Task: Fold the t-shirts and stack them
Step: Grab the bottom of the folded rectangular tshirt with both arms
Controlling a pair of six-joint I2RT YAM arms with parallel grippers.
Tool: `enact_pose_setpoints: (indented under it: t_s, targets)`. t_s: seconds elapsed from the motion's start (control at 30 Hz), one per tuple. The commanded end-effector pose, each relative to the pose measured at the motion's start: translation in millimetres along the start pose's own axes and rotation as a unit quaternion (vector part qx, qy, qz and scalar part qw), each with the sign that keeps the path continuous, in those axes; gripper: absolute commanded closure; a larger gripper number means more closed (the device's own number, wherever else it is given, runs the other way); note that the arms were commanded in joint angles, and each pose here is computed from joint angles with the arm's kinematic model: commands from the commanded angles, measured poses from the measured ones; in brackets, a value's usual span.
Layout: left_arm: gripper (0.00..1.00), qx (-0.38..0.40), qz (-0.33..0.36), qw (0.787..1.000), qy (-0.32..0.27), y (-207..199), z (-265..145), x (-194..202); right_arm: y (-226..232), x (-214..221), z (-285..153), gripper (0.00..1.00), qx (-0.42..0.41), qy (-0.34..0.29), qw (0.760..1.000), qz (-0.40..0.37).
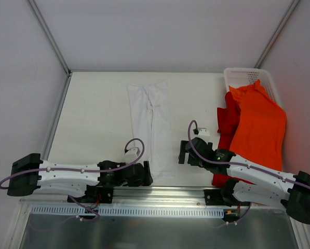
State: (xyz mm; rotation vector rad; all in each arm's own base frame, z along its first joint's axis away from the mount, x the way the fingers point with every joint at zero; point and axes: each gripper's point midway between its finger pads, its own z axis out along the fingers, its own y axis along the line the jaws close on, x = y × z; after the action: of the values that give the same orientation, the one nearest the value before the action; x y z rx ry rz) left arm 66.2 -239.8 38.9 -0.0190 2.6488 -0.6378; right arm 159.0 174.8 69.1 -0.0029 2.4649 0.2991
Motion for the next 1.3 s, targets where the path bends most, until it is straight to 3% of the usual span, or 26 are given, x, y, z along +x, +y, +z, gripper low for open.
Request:
enact_pose_setpoints:
  t_s: [0.0, 0.27, 0.4, 0.67, 1.0, 1.1, 1.13, 1.27]
  targets:
    - [0.14, -0.043, -0.068, 0.995, -0.058, 18, 9, -8, 11, -2, 6, 0.0, -0.028, 0.006, 1.0, 0.0]
    - [0.17, -0.094, -0.073, 0.988, -0.103, 39, 23, -5, 14, 8, 17, 0.01, -0.037, 0.022, 0.999, 0.008]
    - [0.21, -0.107, -0.094, 0.981, -0.133, 52, 26, -12, 29, 17, 23, 0.01, -0.079, 0.033, 0.996, 0.033]
    - [0.29, -0.129, -0.118, 0.973, -0.152, 81, 30, -12, 39, 45, 26, 0.24, -0.097, 0.047, 0.992, 0.06]
    - [0.33, -0.138, -0.11, 0.971, -0.159, 84, 31, -13, 71, 76, 26, 0.26, -0.076, 0.075, 0.994, 0.02]
    - [0.35, -0.138, -0.115, 0.971, -0.156, 89, 31, -11, 75, 85, 24, 0.36, -0.072, 0.082, 0.994, 0.014]
    - [0.37, -0.135, -0.119, 0.971, -0.156, 89, 30, -11, 75, 91, 24, 0.48, -0.069, 0.087, 0.994, 0.008]
    - [0.48, -0.134, -0.125, 0.971, -0.151, 91, 30, -9, 69, 100, 25, 0.79, -0.056, 0.092, 0.994, 0.008]
